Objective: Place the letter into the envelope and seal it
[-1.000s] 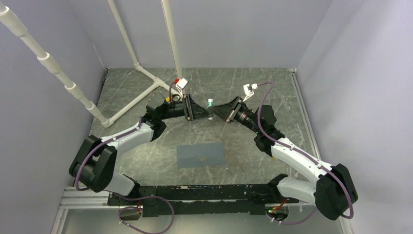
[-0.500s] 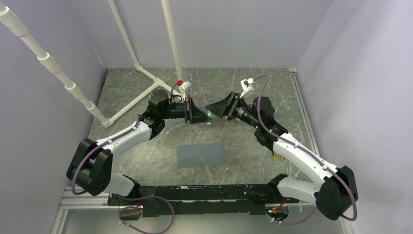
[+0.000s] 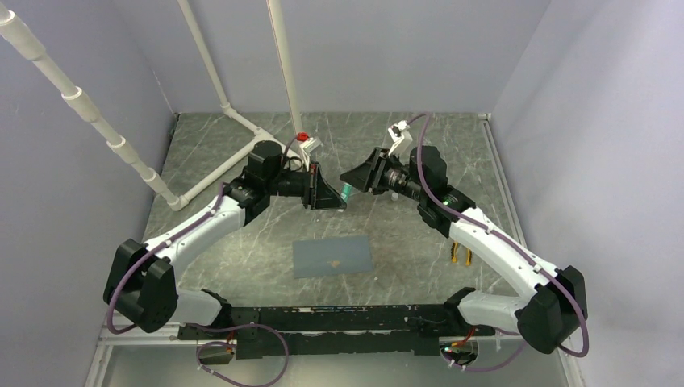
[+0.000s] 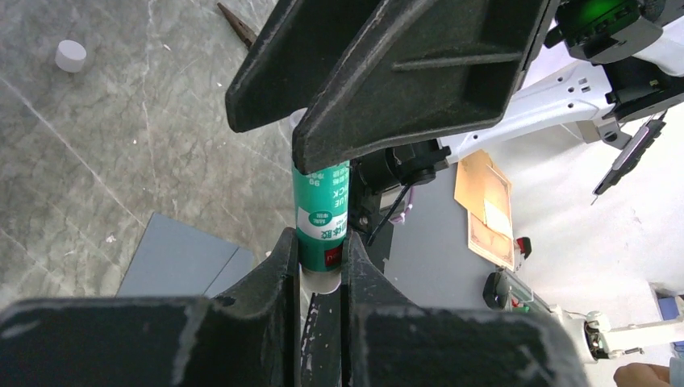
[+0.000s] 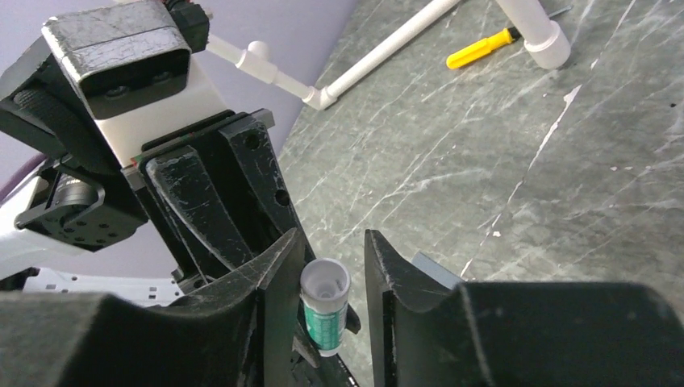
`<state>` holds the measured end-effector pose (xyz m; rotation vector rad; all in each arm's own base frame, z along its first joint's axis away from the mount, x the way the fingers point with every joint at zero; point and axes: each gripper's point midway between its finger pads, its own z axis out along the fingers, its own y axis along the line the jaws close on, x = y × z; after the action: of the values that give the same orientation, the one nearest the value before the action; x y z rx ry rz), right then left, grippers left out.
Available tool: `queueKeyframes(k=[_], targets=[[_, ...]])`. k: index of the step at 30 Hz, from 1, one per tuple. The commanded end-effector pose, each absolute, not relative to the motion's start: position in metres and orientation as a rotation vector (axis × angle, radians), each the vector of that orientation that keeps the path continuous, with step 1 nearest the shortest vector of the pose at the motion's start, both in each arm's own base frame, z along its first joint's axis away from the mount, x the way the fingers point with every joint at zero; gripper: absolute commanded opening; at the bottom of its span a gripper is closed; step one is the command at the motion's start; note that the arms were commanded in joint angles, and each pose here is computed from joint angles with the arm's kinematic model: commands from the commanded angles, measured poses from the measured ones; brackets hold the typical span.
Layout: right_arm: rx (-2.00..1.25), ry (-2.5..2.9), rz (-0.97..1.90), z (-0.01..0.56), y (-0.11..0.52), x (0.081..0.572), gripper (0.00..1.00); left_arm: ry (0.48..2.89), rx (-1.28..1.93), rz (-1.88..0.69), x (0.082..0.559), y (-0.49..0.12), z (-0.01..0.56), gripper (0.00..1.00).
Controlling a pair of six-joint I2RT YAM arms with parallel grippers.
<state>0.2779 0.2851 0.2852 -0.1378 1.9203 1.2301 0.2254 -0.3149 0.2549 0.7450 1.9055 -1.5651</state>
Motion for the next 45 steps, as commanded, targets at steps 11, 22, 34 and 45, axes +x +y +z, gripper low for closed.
queueKeyframes(k=[11,22,34,45], targets=[[-0.203,1.9,1.302,0.298,0.29,0.263,0.39,1.856,0.705,-1.53,0.232,-0.315,0.277,0.02],[-0.3,1.745,1.376,0.317,0.292,0.249,0.07,1.852,0.609,-1.588,0.234,-0.318,0.289,0.6],[-0.321,1.685,1.398,0.323,0.292,0.246,0.0,1.876,0.647,-1.606,0.234,-0.327,0.278,0.38],[-0.705,1.461,1.403,0.335,0.294,0.211,0.0,1.784,0.807,-1.697,0.211,-0.328,0.292,0.02]])
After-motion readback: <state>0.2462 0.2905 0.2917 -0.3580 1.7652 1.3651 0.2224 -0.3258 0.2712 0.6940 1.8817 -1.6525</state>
